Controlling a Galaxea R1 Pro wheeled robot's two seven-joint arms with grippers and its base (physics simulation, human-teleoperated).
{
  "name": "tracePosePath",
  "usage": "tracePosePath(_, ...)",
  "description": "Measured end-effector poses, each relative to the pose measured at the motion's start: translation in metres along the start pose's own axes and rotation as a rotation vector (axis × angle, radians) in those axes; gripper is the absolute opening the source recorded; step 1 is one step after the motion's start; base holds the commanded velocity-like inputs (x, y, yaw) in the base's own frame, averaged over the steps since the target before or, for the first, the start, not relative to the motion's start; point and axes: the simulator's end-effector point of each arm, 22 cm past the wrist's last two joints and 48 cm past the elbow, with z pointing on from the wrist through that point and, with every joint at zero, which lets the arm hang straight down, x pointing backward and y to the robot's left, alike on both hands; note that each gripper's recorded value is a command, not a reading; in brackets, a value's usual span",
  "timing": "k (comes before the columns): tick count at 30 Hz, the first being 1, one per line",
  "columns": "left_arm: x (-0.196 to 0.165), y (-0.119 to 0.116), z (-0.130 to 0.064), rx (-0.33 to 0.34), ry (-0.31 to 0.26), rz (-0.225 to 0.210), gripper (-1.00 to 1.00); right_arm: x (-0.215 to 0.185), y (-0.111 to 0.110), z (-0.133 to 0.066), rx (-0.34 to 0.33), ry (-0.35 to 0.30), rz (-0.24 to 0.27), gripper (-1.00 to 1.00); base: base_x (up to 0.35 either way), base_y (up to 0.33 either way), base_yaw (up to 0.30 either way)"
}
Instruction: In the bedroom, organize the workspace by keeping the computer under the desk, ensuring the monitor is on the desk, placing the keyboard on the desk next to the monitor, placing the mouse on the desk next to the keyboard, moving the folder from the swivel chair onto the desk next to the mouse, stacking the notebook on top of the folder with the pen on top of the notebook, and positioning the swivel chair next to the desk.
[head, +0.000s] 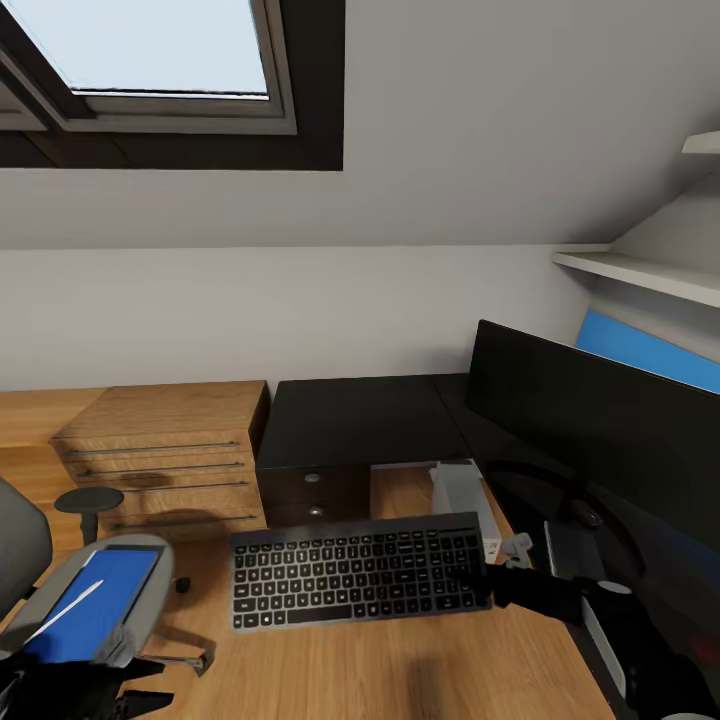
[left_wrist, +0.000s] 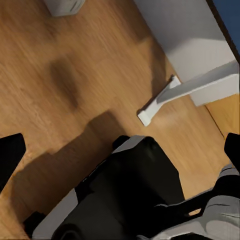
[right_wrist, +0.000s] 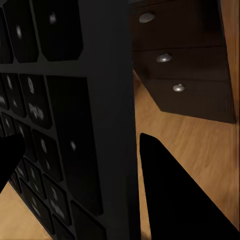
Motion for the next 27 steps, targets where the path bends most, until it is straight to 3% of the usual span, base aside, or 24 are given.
tracePosePath(6, 0.008, 0.033, 0.015, -0.154, -0.007, -0.037, 1.00, 0.000, -0.003, 0.010, 0.045, -0.009, 0.015, -1.00, 0.000, 0.000, 0.000)
tracePosePath(15, 0.016, 0.068, 0.060, -0.381, -0.043, -0.121, 1.00, -0.001, -0.013, 0.023, 0.134, -0.033, 0.046, -1.00, 0.000, 0.000, 0.000)
tracePosePath(19, 0.032, 0.073, 0.078, -0.432, -0.034, -0.177, 1.00, -0.005, -0.011, 0.029, 0.146, -0.061, 0.076, -1.00, 0.000, 0.000, 0.000)
tracePosePath(25, 0.041, 0.074, 0.097, -0.475, -0.053, -0.243, 1.00, -0.006, -0.018, 0.038, 0.220, -0.080, 0.110, -1.00, 0.000, 0.000, 0.000)
tracePosePath(27, 0.047, 0.078, 0.103, -0.518, -0.049, -0.267, 1.00, -0.005, -0.020, 0.042, 0.247, -0.084, 0.119, -1.00, 0.000, 0.000, 0.000)
